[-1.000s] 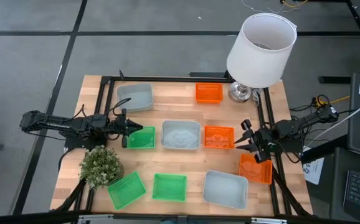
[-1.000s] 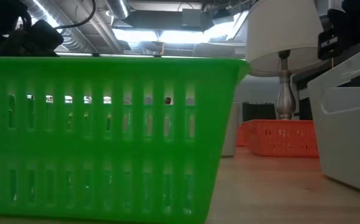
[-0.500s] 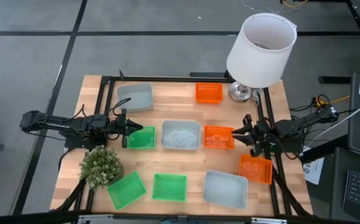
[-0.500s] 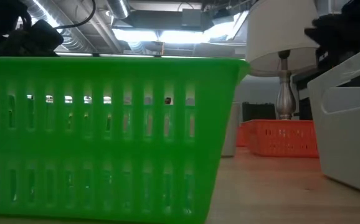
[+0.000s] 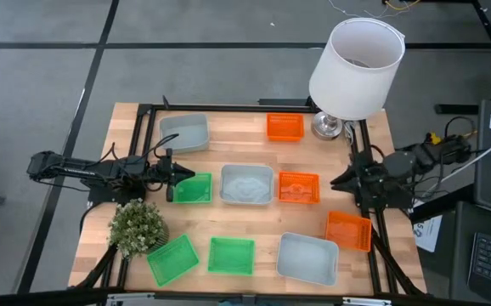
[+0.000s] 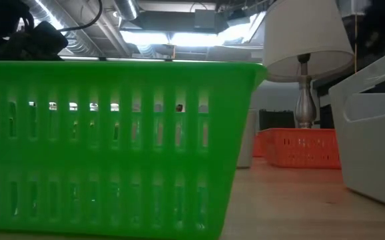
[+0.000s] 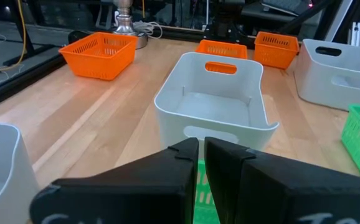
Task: Stack baskets by color
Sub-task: Stack the bottom orange bin on top of the middle orange bin
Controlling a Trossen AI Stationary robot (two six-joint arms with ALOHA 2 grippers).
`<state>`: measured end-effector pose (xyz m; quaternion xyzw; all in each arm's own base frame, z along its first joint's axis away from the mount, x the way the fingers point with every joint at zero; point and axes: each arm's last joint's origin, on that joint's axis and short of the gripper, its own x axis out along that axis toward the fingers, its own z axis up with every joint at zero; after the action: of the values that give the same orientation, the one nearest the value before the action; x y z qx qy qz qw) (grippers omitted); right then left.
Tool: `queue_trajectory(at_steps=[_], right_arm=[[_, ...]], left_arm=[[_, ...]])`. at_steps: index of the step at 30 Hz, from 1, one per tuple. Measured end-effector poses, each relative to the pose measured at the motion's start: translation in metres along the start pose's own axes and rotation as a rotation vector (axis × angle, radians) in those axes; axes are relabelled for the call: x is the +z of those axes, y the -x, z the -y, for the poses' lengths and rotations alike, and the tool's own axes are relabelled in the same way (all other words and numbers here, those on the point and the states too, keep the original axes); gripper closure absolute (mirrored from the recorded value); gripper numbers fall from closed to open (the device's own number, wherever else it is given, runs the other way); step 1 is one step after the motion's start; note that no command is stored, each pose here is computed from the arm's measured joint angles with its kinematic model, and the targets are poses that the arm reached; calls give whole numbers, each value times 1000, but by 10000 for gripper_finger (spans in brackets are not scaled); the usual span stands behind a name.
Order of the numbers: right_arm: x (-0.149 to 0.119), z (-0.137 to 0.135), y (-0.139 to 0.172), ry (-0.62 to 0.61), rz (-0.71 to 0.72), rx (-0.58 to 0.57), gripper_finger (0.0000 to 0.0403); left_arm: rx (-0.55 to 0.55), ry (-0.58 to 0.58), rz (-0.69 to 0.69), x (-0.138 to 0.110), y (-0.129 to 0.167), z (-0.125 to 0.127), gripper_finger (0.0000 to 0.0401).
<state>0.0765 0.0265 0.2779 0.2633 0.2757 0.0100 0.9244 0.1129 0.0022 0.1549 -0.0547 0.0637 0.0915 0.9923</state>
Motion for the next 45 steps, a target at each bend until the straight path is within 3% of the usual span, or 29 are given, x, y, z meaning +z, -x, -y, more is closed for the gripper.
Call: queue_trajectory(at_steps=[5,7,13,16,24,29,39,45], right_arm=[[-5,1,3,-210,-370,-237,313],[-9,1,-1,-242,-481,-315,313],[-20,3,-27,-96,-622,-374,313],[-27,6,-41,-33,-658,-369,313],[-45,12,-65,-64,-686,-273,313],[-55,20,-69,-69,-724,-296,313],[-59,20,-74,-76,-726,-235,313],[-59,20,-74,-21,-733,-215,313]], left_arm=[[0,1,0,0,0,0,380],[0,1,0,0,0,0,380],[0,3,0,0,0,0,380],[0,4,0,0,0,0,380],[-1,4,0,0,0,0,380],[0,29,0,0,0,0,380],[-1,31,0,0,0,0,380],[0,31,0,0,0,0,380]])
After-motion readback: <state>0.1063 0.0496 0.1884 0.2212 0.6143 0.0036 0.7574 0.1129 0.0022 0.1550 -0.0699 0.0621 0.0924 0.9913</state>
